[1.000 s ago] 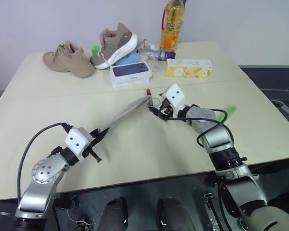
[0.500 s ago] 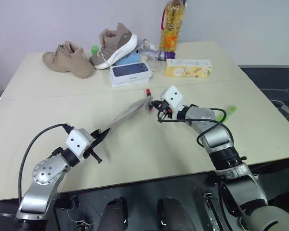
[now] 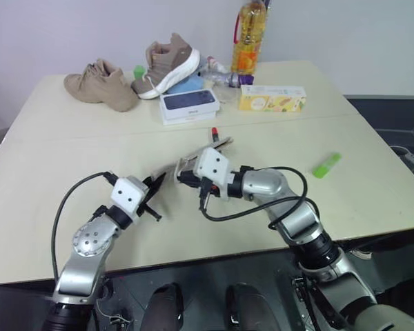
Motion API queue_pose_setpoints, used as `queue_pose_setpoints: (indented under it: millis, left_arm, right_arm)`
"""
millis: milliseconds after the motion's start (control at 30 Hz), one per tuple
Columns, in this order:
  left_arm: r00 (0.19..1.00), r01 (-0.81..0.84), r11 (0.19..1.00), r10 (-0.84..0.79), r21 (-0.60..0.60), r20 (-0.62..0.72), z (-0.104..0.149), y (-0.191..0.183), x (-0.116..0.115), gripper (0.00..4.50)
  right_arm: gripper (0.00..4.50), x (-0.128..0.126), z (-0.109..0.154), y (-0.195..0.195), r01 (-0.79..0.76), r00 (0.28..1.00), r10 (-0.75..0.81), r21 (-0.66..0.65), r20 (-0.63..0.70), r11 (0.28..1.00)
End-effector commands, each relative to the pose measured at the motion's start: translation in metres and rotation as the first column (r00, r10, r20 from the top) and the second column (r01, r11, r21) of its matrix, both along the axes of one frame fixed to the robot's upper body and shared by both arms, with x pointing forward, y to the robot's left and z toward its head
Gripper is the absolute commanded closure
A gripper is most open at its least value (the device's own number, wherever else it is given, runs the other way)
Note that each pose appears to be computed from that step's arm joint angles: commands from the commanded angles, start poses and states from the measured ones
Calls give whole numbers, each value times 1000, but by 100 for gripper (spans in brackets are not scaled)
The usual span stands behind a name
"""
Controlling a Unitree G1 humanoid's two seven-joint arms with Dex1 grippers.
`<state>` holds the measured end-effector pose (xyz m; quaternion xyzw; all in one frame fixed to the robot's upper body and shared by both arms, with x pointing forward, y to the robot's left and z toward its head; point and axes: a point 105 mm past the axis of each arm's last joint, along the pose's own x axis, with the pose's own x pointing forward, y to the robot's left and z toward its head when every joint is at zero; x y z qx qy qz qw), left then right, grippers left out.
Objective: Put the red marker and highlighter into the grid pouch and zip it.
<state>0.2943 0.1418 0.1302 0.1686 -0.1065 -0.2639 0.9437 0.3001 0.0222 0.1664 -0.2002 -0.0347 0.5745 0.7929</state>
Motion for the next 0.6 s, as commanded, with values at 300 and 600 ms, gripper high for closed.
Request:
queue_pose_setpoints:
  millis: [300,600]
  left_arm:
    - [994,-39,999,39,-2,106,11,-20,9,450]
    - [978,-145,989,138,31,155,17,7,11,450]
  right_arm:
    - [445,-32,31,25,-189,981,187,48,51,981]
    - [313,17,34,-19,66,996,-68,32,49,997]
